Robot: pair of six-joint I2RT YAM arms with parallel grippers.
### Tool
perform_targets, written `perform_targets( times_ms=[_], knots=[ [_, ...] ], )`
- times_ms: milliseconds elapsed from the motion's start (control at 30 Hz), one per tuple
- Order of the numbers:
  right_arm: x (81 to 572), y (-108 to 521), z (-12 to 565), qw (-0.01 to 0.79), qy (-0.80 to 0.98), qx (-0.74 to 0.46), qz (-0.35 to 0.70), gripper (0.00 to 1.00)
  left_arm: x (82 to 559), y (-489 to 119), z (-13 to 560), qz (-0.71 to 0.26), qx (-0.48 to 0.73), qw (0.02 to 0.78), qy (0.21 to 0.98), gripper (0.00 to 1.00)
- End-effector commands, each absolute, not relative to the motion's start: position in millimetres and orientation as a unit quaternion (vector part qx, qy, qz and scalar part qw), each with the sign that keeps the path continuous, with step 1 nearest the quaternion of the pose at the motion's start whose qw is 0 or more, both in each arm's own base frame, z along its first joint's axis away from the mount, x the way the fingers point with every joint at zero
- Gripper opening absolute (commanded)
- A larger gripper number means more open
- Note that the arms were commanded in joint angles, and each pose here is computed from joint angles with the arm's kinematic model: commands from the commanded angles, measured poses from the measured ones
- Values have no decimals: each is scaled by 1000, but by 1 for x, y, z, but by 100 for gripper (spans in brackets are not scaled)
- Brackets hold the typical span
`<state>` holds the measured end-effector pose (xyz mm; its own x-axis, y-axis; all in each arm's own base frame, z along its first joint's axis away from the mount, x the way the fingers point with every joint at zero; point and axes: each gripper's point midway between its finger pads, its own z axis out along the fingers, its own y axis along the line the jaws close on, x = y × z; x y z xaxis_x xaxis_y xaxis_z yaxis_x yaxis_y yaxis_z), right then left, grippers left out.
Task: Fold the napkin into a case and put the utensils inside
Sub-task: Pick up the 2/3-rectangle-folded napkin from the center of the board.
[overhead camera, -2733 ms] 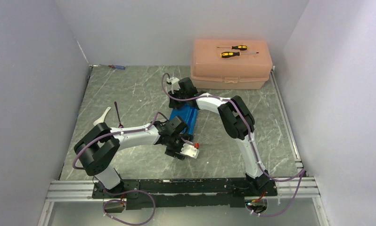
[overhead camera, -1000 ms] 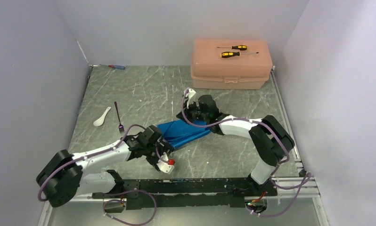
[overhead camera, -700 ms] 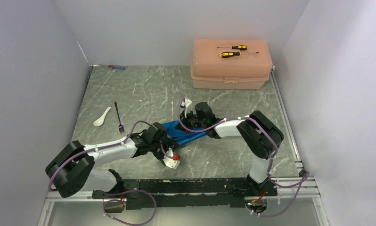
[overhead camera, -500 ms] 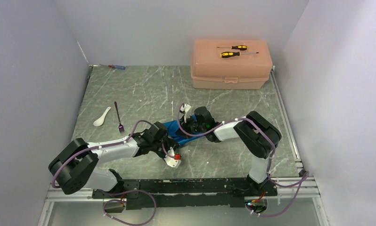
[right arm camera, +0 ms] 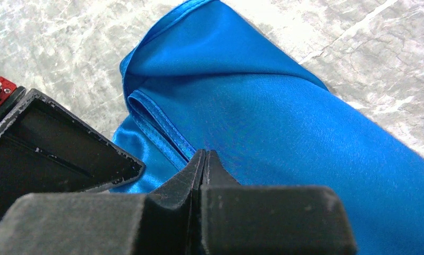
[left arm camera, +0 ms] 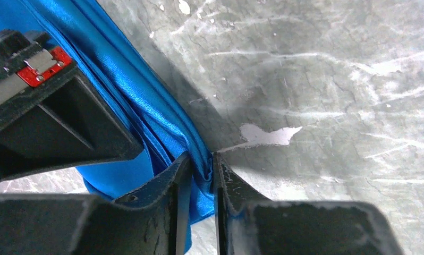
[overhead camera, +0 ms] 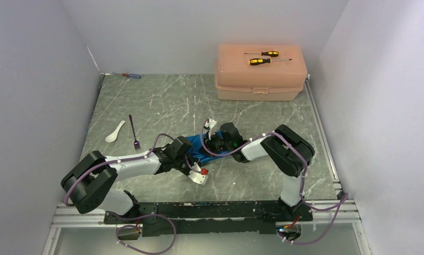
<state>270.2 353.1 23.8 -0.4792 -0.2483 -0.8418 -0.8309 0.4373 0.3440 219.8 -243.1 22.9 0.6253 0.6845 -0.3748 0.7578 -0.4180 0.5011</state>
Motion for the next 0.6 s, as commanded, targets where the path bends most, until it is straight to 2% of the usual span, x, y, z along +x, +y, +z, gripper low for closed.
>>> perform_targets(
  times_ms=[0,233,400,567],
  knots=[
    [275,354,35,397,745,-365,393,0,224,-236,36,-44,825,328,458,24],
    [275,355,44,410,725,-377,404,0,223,-221,34,-38,818,319,477,22],
    [278,347,57,442,710,-372,403,14,225,-214,36,-31,813,320,485,24],
    [281,350,67,449,701,-379,404,17,218,-209,36,-36,816,315,483,44]
  ],
)
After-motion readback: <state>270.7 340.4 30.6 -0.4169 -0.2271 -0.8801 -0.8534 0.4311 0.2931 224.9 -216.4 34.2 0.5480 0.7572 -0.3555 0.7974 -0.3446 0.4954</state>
